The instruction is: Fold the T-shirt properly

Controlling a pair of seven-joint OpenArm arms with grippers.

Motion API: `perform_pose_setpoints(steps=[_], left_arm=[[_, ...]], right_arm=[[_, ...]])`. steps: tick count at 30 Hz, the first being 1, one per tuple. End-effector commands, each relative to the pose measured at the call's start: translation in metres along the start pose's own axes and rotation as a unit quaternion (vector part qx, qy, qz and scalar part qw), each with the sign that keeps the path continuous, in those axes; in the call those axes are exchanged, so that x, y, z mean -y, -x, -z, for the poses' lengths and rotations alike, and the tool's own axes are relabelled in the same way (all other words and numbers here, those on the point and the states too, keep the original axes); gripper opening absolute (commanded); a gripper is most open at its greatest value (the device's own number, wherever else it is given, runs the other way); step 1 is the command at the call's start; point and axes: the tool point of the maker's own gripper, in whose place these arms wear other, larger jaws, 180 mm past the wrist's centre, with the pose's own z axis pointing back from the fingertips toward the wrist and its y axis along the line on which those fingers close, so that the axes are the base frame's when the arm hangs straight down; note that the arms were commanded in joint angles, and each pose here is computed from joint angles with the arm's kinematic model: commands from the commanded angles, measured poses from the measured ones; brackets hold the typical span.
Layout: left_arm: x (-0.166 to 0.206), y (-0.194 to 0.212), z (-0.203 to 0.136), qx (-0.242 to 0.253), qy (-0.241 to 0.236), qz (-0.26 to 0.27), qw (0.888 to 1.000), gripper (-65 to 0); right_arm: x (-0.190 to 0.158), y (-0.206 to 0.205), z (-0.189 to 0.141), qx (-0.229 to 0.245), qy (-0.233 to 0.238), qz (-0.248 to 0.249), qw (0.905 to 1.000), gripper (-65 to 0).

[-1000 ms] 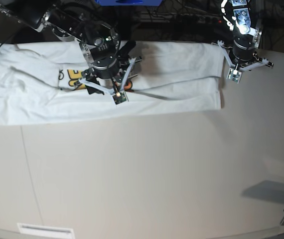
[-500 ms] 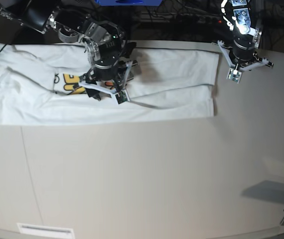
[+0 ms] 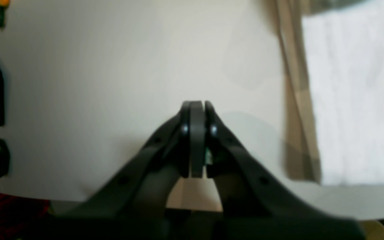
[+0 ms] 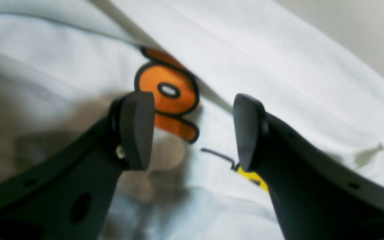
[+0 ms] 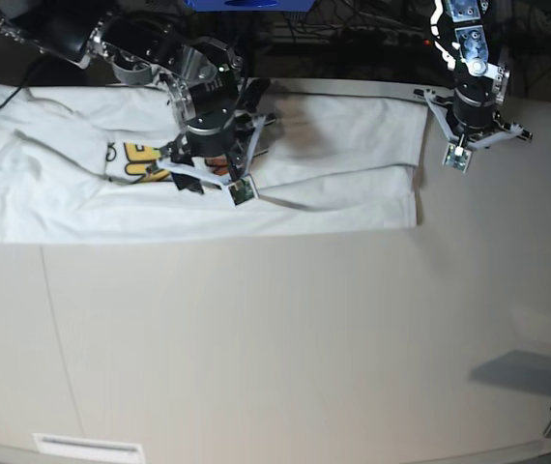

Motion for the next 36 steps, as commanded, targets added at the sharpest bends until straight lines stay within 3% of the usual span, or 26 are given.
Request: perform_pose_setpoints(steps=[1,7,14,27,31,36], left_arm=[[-0.009,-0.006,-0.001,0.011,-0.014,0.0,1.0,-65.0],[-0.009,-0.007,0.0,0.012,-0.014,-0.001,1.0,-65.0],[-0.009,-0.007,0.0,0.012,-0.014,-0.001,1.0,-65.0],[-0.009,-0.007,0.0,0.011,-0.014,-0.001,1.0,-65.0],[-0.009,-0.007,0.0,0.011,-0.014,-0.001,1.0,-65.0],[-0.009,-0.006,0.0,0.009,-0.014,-0.001,1.0,-65.0]], right_arm=[[0.006,-0.017,-0.001,0.027,0.007,-0.006,0.9996,-30.2],[0.009,-0.023,0.002,0.034,0.008,-0.018,0.9992,-30.2],[0.015,-0.003,0.02,0.001,0.03,-0.039,0.9988,-30.3],[0.021,-0.016,0.023,0.025,0.037,-0.038,0.9982,-30.9],[0.021,-0.016,0.024,0.025,0.036,-0.043,0.9981,-44.3],[0.021,-0.002,0.035,0.001,0.046,-0.053,0.9975,-54.1]])
